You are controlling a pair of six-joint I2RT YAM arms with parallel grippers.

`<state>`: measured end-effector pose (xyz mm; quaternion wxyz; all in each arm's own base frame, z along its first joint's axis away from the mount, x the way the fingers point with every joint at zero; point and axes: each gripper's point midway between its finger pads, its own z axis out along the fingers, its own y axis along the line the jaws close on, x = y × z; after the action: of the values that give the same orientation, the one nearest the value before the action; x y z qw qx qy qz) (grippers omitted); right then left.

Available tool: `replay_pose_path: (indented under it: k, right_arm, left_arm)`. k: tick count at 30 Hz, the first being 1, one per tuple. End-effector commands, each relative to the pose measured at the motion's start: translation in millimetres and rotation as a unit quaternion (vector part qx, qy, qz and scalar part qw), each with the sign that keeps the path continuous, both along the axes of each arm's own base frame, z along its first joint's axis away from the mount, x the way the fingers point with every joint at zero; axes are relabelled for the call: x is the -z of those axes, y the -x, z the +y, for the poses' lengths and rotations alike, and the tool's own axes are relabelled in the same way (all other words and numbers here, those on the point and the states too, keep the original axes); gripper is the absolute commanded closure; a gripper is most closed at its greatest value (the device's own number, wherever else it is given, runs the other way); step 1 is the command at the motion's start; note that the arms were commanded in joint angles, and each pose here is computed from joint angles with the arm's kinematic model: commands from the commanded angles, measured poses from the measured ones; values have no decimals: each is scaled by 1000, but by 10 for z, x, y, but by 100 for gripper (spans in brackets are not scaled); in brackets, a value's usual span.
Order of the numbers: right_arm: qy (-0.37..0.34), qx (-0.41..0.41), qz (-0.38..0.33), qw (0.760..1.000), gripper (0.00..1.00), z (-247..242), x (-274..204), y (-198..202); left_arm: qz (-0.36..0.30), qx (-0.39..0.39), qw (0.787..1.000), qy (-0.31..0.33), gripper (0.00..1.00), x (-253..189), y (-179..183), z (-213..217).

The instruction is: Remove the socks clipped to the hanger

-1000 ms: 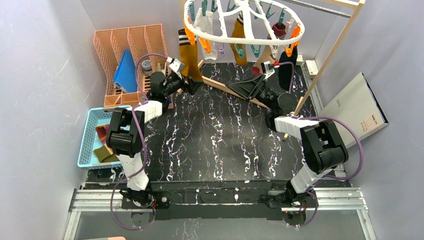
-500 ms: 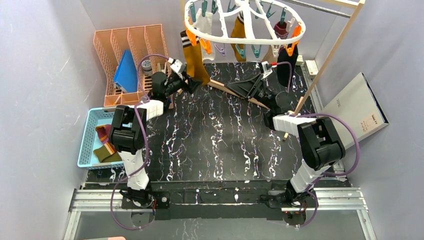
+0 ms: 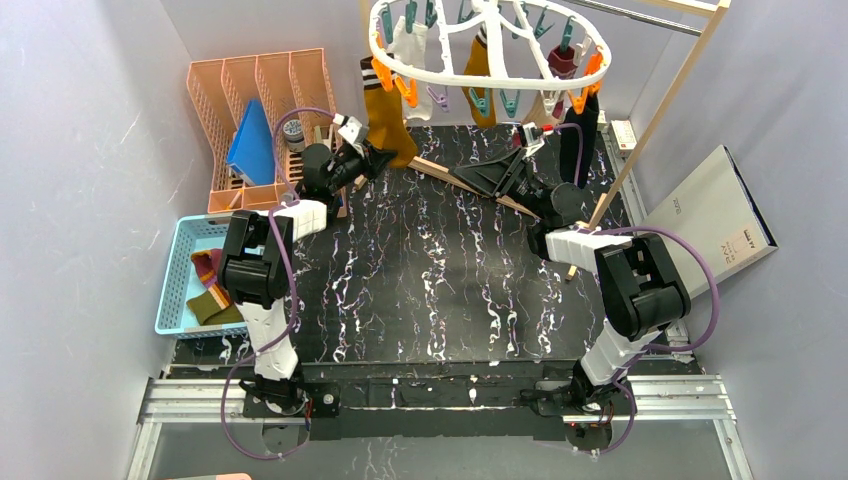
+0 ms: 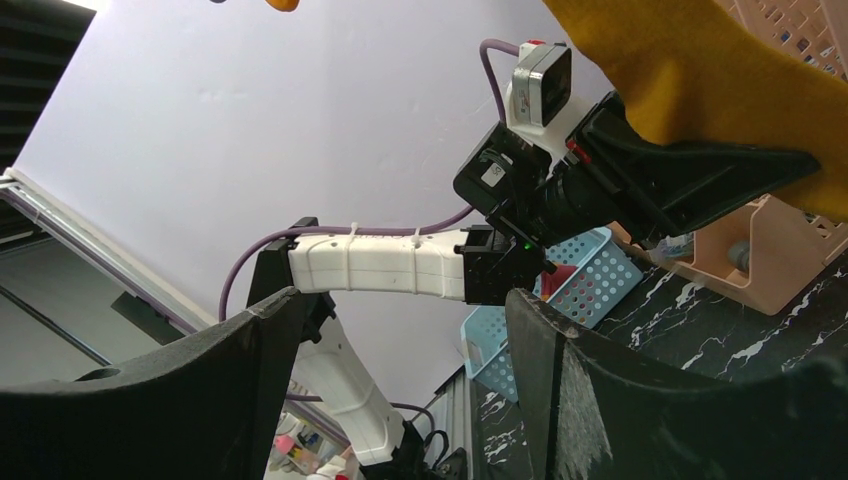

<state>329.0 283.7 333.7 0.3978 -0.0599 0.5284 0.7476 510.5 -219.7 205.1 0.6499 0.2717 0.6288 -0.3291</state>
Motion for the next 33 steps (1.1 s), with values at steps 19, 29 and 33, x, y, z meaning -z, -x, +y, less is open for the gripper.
replay_pose_path:
  k: [19,29,33]
  right_arm:
    - [-19,13,-188,982,18,-84,-690,636]
    - [1,35,-197,980,18,171,-638,961]
    - [-4,38,-196,980,18,205,-657,999]
  left_arm:
    - [-54,35,998,2,100,-781,1676,26]
    - [-45,68,997,0,100,-921,2425,-23]
    - [-30,87,996,5,100,-867,2654,-85]
